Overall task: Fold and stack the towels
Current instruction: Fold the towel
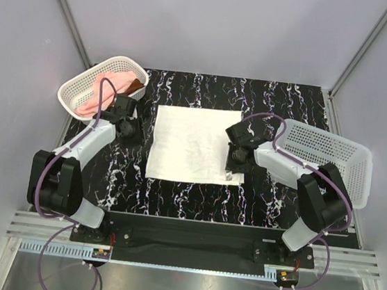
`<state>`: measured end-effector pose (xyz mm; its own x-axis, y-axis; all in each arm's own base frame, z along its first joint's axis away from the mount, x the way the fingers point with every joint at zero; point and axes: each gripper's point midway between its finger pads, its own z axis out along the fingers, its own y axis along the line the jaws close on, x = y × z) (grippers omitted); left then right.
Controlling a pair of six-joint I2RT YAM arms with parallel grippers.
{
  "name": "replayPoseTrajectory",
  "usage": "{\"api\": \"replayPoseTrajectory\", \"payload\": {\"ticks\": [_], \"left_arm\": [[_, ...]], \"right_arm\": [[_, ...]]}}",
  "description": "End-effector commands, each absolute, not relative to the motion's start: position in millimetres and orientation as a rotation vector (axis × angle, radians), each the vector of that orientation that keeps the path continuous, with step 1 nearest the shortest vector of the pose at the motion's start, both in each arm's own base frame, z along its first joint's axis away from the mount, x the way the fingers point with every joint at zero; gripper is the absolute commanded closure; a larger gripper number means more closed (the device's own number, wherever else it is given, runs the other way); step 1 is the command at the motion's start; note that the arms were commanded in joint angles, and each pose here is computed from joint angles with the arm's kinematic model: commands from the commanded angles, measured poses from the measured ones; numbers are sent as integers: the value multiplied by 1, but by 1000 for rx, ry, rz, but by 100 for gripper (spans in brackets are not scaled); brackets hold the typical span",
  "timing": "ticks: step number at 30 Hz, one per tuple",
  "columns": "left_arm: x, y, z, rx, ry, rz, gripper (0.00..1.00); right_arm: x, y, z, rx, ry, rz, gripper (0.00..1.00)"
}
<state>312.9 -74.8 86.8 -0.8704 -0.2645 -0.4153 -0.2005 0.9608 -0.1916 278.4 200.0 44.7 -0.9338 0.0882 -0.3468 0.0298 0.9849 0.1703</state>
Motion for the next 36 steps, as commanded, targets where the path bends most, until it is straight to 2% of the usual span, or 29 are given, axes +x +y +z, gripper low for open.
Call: {"api": "replayPoseTrajectory", "payload": {"ticks": [1, 13, 26, 32, 36], "left_arm": [[325, -82, 96, -356, 2586, -282, 51], [307, -92, 54, -429, 2657, -340, 53], [292, -106, 23, -437, 2717, -380, 57], [290, -109, 17, -425, 2728, -371, 63], [289, -112, 15, -413, 2739, -373, 72]], "right_arm": [[284, 184, 55, 134, 2705, 125, 68], [280, 164, 43, 109, 2713, 9, 68], [283, 158, 34, 123, 2734, 97, 70], [282, 160, 28, 120, 2745, 118, 73], [281, 160, 22, 119, 2757, 125, 74]]}}
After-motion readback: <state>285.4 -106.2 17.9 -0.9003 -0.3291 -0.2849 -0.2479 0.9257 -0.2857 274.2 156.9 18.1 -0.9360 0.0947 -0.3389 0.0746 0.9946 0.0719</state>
